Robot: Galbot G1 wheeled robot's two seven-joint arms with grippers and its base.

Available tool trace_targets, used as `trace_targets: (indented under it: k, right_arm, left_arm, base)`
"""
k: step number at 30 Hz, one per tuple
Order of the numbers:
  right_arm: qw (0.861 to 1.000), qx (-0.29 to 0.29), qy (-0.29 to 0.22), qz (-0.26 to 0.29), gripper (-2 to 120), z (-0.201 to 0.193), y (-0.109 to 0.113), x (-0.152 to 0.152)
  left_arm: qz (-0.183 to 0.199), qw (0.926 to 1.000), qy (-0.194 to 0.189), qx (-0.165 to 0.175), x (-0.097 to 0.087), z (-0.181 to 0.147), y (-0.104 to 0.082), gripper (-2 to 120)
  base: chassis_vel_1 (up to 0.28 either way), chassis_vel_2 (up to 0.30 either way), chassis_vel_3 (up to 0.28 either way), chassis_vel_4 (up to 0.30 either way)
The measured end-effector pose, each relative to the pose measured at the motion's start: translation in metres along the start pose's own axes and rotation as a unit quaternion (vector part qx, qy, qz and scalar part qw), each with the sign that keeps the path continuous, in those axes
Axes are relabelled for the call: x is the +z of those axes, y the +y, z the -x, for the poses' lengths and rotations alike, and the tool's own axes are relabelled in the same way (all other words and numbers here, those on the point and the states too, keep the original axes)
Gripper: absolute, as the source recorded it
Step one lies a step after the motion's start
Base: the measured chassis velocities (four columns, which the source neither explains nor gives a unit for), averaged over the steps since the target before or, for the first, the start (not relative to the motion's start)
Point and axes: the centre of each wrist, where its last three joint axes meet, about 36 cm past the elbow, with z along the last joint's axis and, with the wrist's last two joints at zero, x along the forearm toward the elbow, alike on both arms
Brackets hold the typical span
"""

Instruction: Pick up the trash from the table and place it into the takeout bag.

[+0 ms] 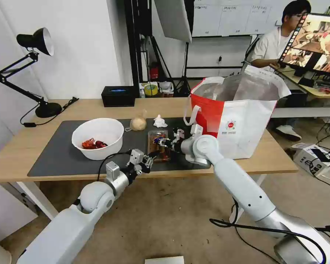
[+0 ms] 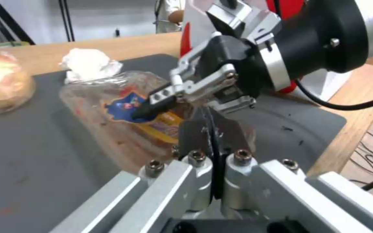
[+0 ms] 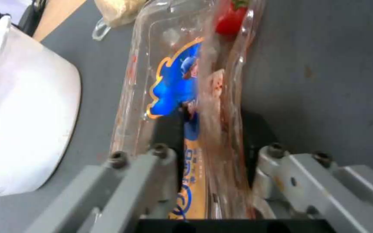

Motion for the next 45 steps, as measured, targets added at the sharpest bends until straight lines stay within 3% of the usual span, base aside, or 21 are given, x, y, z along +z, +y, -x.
trace_targets:
  k: [5,17,29,34,35,36,38,39,40,41,42,43,45]
  right_arm:
    - [1.000,-0.009,-0.003,0.003,2,-0.005,-0.004,0.002]
    - [0.999,-0.032,-0.024,-0.008,0,-0.021,-0.006,0.000]
    - [0.984,-0.114,-0.127,-0.050,0,-0.089,0.017,-0.022]
    - [0.959,-0.151,-0.229,-0.067,0,-0.134,0.029,-0.031]
    - [0.948,-0.148,-0.273,-0.071,0,-0.150,0.033,-0.037]
    - [0.948,-0.148,-0.273,-0.071,0,-0.150,0.033,-0.037]
    - [0.929,-0.119,-0.340,-0.083,0,-0.170,0.032,-0.049]
    - [0.929,-0.119,-0.340,-0.083,0,-0.170,0.032,-0.049]
    - [0.913,-0.081,-0.386,-0.100,0,-0.185,0.028,-0.060]
    - [0.907,-0.063,-0.402,-0.108,0,-0.189,0.025,-0.064]
    - [0.887,-0.007,-0.441,-0.137,0,-0.200,0.015,-0.075]
    - [0.887,-0.007,-0.441,-0.137,0,-0.200,0.015,-0.075]
    - [0.866,0.046,-0.468,-0.171,0,-0.210,0.002,-0.084]
  left_arm:
    - [0.000,0.9999,-0.004,-0.013,0.001,-0.016,0.004,0]
    - [-0.011,0.9981,-0.022,-0.057,-0.006,-0.062,0.013,0]
    - [-0.027,0.9928,-0.048,-0.106,-0.013,-0.101,0.010,0]
    - [-0.039,0.9912,-0.051,-0.116,-0.009,-0.109,0.003,0]
    - [-0.043,0.9907,-0.052,-0.118,-0.007,-0.111,0.000,0]
    - [-0.043,0.9907,-0.052,-0.118,-0.007,-0.111,0.000,0]
    - [-0.047,0.9902,-0.054,-0.120,-0.006,-0.113,-0.004,0]
    - [-0.047,0.9902,-0.054,-0.120,-0.006,-0.113,-0.004,0]
    - [-0.049,0.9898,-0.056,-0.122,-0.006,-0.115,-0.006,0]
    - [-0.049,0.9896,-0.057,-0.122,-0.006,-0.115,-0.006,0]
    - [-0.049,0.9894,-0.059,-0.124,-0.007,-0.116,-0.006,0]
    - [-0.049,0.9894,-0.059,-0.124,-0.007,-0.116,-0.006,0]
    - [-0.048,0.9890,-0.061,-0.125,-0.009,-0.117,-0.005,0]
  base:
    - [0.000,0.000,0.000,0.000]
    - [0.000,0.000,0.000,0.000]
    - [0.000,0.000,0.000,0.000]
    - [0.000,0.000,0.000,0.000]
    - [0.000,0.000,0.000,0.000]
    - [0.000,0.000,0.000,0.000]
    - [0.000,0.000,0.000,0.000]
    - [0.000,0.000,0.000,0.000]
    - [0.000,0.000,0.000,0.000]
    - [0.000,0.000,0.000,0.000]
    - [0.000,0.000,0.000,0.000]
    - [0.000,0.000,0.000,0.000]
    - [0.000,0.000,0.000,0.000]
